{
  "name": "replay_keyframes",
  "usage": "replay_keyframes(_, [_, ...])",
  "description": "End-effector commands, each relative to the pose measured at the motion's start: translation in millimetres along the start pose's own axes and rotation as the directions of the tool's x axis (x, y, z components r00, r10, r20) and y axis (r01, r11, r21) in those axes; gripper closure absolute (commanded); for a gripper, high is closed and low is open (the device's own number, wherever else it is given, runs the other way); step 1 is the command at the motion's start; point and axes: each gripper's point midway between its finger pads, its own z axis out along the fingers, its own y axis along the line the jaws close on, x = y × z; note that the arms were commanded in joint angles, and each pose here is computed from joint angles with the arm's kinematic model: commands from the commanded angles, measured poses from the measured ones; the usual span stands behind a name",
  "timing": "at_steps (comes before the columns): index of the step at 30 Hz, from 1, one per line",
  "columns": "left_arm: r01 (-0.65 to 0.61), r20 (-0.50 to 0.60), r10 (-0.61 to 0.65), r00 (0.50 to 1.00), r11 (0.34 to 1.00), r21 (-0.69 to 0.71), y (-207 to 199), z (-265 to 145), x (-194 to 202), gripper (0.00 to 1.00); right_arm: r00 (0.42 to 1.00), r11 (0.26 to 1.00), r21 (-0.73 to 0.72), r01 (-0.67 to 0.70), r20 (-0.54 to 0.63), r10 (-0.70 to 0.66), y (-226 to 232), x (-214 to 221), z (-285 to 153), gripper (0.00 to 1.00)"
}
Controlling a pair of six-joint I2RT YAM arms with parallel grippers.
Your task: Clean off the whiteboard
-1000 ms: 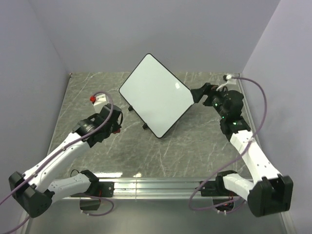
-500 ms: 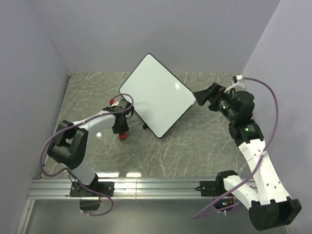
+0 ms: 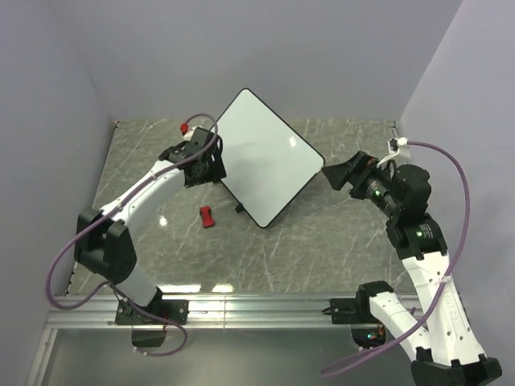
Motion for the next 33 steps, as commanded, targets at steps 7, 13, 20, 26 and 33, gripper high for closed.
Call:
replay_keyframes(7, [-0.048, 0.313, -0.042, 0.949, 0.961, 0.273, -26.9, -153.6, -96.3, 0.18, 1.000, 0.999, -0.029, 0.014, -0.019, -0.014, 9.1, 9.6, -18.3, 0.00])
replay_keyframes(13, [-0.106, 0.383, -0.027, 0.923, 0.941, 0.322, -25.9, -207.4, -119.7, 0.18, 0.999, 1.000, -0.006, -0.008, -0.033, 0.008, -4.3, 33.2, -31.7, 0.00])
replay_keyframes(20, [-0.141, 0.448, -0.026, 0.894, 0.931, 0.335, -14.9, -240.1, -128.1, 0.08, 0.999, 0.998, 0.062, -0.001, -0.048, 0.004, -19.0, 45.8, -47.0, 0.00])
replay_keyframes(26, [-0.146, 0.455, -0.015, 0.890, 0.937, 0.317, -11.2, -237.9, -127.5, 0.02, 0.998, 0.990, 0.137, -0.022, -0.054, 0.029, -30.0, 47.6, -52.3, 0.00])
replay_keyframes(33, [-0.210, 0.528, -0.012, 0.849, 0.909, 0.360, -13.0, -246.8, -127.2, 0.03, 1.000, 0.992, 0.125, -0.005, -0.012, 0.007, -29.3, 42.5, -55.7, 0.00])
